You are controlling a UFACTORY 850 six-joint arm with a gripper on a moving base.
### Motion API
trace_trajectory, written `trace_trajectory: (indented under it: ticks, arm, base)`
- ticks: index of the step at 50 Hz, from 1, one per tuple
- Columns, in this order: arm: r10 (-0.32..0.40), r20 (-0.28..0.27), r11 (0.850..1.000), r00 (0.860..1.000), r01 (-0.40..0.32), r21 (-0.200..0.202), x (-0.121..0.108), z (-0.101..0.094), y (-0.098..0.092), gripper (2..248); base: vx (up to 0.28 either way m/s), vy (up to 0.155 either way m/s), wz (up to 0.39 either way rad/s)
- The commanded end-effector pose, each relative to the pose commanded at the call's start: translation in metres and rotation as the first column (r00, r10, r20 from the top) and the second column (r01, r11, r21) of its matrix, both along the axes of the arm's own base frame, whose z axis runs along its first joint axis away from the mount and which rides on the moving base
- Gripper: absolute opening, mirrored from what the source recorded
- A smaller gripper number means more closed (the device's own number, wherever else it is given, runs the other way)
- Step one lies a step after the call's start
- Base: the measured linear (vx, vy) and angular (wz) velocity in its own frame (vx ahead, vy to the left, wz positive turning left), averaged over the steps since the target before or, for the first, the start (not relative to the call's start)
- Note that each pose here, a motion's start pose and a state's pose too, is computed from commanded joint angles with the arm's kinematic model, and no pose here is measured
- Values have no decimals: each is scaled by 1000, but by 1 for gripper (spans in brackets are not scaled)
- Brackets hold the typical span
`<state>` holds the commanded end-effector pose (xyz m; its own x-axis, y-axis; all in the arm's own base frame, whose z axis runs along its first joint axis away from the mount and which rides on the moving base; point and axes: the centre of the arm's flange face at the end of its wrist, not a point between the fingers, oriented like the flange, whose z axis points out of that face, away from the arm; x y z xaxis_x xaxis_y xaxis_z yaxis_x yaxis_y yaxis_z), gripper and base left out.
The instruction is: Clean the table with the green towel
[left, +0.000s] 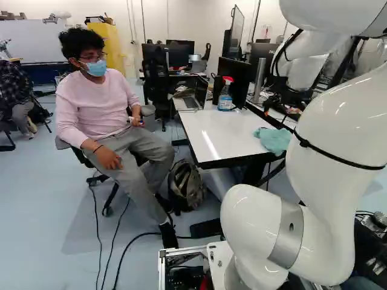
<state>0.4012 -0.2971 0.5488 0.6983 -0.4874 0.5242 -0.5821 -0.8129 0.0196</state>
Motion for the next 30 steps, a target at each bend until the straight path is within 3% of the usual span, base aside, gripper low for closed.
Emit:
trace_trajectory:
  ticks: [30]
  arm:
    - [19,17,1000,1000,-19,-11,2,-6,10,247]
  base:
    - [0,0,0]
